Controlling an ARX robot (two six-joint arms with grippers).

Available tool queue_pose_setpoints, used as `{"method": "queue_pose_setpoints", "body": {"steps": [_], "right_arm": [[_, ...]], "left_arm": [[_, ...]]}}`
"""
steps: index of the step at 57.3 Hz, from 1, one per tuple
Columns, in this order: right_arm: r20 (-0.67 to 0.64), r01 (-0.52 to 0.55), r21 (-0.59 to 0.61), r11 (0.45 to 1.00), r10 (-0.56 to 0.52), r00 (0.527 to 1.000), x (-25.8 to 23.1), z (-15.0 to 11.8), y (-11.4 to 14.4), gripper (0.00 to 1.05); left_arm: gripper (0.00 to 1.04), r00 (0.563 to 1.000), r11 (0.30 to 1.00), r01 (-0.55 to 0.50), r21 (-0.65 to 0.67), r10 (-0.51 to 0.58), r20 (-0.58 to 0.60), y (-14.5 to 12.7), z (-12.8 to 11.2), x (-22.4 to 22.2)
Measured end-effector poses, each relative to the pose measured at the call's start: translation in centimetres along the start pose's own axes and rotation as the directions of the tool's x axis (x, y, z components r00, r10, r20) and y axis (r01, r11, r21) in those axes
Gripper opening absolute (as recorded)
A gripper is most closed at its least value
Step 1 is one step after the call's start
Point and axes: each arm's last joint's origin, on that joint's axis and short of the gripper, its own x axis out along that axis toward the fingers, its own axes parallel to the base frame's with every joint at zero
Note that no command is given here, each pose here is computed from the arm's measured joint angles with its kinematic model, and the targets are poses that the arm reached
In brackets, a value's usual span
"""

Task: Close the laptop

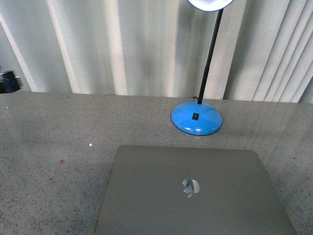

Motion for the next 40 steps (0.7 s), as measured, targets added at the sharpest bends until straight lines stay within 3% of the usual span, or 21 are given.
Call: {"method": "queue_pose_setpoints", "body": {"steps": [1,25,40], "right_arm": [[0.005,-0.005,-0.001,1.000,0.005,1.000,-0.5,0.0,-0.2,0.03],[-0.020,0.003,-0.006,1.000,-0.004,1.000,-7.5,-2.2,-1.1,0.03],[-0.016,0.005,-0.006,1.000,-0.005,1.000,-10.1,-2.0,-1.1,0.03]], "left_arm": [[0.03,1.000,1.000,0.002,0.003,-0.002,0.000,0.2,0.0,-0.4],[0.04,1.000,0.999,0.011,0.033,-0.011,-0.006,2.2,0.0,-6.2],[0.04,1.000,0.999,0.006,0.035,-0.006,-0.008,3.5,0.0,-8.5]]}}
